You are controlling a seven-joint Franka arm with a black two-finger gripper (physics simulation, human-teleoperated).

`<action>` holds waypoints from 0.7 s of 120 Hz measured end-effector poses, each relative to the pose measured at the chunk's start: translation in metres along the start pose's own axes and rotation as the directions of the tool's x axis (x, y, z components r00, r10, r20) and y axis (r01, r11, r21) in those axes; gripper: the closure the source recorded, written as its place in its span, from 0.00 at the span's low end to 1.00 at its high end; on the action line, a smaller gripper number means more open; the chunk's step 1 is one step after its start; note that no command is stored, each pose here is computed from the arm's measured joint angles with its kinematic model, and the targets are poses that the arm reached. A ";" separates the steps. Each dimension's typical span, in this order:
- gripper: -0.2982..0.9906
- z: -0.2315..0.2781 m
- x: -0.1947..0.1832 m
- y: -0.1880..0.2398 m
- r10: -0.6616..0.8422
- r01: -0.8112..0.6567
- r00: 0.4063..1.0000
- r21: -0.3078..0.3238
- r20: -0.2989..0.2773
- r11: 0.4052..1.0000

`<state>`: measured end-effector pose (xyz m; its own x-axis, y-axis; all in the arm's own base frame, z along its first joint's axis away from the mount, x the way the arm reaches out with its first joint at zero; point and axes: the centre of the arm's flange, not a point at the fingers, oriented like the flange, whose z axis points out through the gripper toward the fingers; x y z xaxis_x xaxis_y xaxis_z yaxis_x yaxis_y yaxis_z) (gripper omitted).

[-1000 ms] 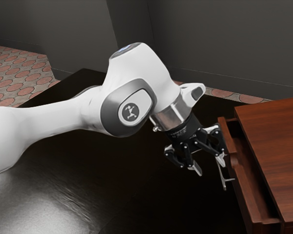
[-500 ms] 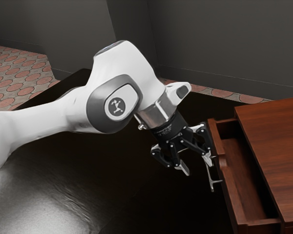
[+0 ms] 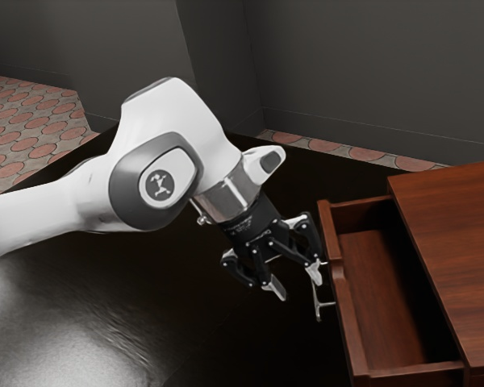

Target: Pull the drawer handle with one arm to open the drawer

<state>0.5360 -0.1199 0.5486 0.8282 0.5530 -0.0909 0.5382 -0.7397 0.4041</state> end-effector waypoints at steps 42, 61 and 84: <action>0.50 -0.008 -0.003 -0.011 0.020 -0.020 1.000 0.009 0.006 1.000; 0.50 -0.009 -0.011 -0.015 0.036 -0.036 0.999 0.022 0.012 0.999; 0.50 -0.015 -0.018 -0.026 0.039 -0.039 0.999 0.027 0.011 0.999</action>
<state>0.5046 -0.1048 0.5529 0.8502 0.5197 -0.0847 0.5094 -0.7710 0.3823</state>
